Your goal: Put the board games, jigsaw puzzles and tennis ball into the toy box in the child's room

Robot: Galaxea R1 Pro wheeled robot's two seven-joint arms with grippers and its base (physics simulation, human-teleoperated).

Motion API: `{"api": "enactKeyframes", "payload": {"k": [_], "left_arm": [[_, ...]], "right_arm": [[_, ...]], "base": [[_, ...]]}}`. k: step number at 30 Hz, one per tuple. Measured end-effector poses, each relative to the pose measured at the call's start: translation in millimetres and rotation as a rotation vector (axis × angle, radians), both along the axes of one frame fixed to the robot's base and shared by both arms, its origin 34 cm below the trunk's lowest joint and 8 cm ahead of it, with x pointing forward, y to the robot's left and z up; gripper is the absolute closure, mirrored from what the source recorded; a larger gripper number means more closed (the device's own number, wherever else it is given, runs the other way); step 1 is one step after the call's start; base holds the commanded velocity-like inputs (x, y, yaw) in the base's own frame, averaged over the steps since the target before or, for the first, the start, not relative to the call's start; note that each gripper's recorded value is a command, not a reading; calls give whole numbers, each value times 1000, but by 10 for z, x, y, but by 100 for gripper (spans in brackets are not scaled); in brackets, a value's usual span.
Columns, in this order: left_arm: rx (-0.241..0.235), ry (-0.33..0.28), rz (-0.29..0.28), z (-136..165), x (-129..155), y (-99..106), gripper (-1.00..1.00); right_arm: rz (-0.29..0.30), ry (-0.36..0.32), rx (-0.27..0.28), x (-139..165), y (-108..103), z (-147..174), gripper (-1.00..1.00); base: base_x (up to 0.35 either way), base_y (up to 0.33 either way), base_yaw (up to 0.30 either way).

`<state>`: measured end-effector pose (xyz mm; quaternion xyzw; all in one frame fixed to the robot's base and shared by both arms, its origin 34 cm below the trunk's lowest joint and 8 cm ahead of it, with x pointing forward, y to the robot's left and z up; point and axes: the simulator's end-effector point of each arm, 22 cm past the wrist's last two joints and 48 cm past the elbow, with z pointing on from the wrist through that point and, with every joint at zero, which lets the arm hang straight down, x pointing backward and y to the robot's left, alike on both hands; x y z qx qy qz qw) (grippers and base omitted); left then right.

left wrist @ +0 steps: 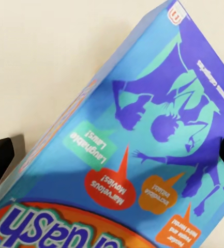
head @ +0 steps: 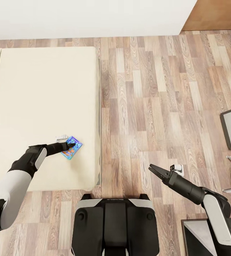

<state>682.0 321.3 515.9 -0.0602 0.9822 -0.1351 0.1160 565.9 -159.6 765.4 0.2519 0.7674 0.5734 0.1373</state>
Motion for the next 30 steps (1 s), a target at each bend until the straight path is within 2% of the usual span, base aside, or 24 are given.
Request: {"api": "enactKeyframes", "payload": {"k": [30], "left_arm": [[1, -10, -1, 57, 47, 0, -100]], "right_arm": [[1, -10, -2, 21, 0, 43, -100]], "base": [[0, -12, 0]]}}
